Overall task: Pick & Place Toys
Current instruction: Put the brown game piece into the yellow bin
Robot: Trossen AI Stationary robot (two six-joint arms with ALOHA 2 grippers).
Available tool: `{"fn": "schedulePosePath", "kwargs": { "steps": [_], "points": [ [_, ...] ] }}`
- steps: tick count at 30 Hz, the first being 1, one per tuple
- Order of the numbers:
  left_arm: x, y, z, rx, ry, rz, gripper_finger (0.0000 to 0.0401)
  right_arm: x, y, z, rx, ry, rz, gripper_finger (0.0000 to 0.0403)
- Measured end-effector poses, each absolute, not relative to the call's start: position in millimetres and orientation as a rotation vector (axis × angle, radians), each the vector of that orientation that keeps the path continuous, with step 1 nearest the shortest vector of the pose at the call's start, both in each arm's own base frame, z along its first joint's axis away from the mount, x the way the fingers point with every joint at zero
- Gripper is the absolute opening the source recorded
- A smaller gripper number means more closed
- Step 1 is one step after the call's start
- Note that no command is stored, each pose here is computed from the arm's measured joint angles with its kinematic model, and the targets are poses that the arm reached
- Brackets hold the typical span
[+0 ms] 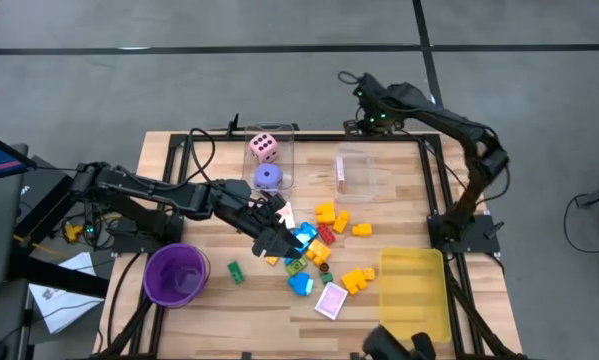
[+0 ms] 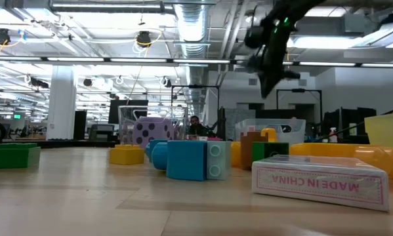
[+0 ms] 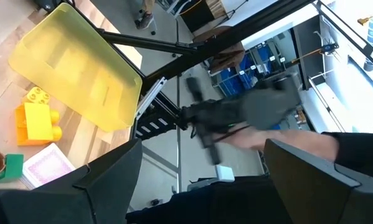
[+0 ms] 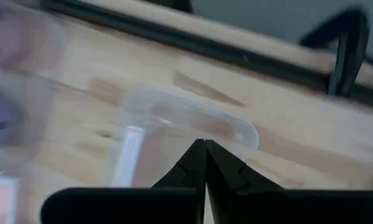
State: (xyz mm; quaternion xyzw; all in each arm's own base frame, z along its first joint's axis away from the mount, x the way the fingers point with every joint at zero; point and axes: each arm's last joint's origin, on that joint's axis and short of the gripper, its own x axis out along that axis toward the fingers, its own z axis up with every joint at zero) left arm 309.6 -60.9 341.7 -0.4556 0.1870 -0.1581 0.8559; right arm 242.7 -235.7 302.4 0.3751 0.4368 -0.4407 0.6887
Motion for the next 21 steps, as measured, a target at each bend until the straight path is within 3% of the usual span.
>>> {"fn": "schedulePosePath", "kwargs": {
  "steps": [11,21],
  "points": [
    [309.8,-60.0,341.7,-0.951,0.39,-0.331,0.0333,174.9,-146.3,415.7,0.636,0.608,-0.832,0.0],
    [311.7,-55.3,347.9,-0.929,0.317,-0.352,0.0333,114.4,-65.6,463.2,0.525,0.35,-0.627,0.0]
  ]
}}
